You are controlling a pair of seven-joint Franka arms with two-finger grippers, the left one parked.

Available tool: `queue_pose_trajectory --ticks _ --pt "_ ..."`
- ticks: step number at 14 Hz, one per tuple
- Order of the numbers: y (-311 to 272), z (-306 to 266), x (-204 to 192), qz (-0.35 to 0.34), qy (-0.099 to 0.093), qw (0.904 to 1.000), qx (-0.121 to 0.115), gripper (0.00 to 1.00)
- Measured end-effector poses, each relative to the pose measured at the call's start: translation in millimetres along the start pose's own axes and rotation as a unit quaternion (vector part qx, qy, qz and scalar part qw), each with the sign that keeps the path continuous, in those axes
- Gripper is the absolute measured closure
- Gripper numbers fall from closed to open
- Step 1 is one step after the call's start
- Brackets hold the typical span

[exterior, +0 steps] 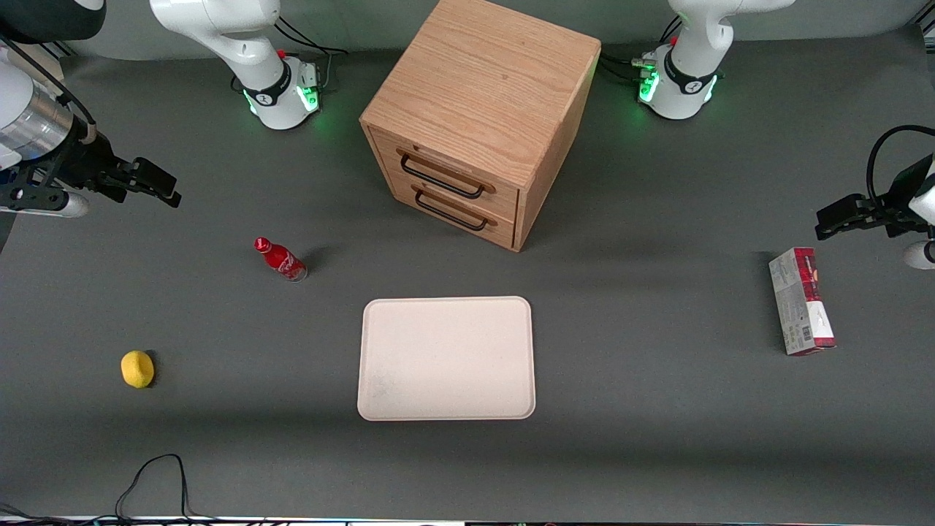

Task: Open upper drawer
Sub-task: 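Move the right gripper toward the upper drawer's black handle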

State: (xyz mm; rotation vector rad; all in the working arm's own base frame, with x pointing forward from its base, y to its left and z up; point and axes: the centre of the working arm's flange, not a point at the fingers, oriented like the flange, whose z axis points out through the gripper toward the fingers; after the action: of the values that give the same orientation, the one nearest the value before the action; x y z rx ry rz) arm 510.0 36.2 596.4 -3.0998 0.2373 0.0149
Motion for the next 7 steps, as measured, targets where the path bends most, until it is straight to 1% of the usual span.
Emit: queue_pose_trajectory --ticks 5,7 --pt "-4 1 4 -0.003 -0.001 1.0000 0.000 0.00" --pt "-19 2 15 -0.015 -0.007 0.9999 -0.002 0.00"
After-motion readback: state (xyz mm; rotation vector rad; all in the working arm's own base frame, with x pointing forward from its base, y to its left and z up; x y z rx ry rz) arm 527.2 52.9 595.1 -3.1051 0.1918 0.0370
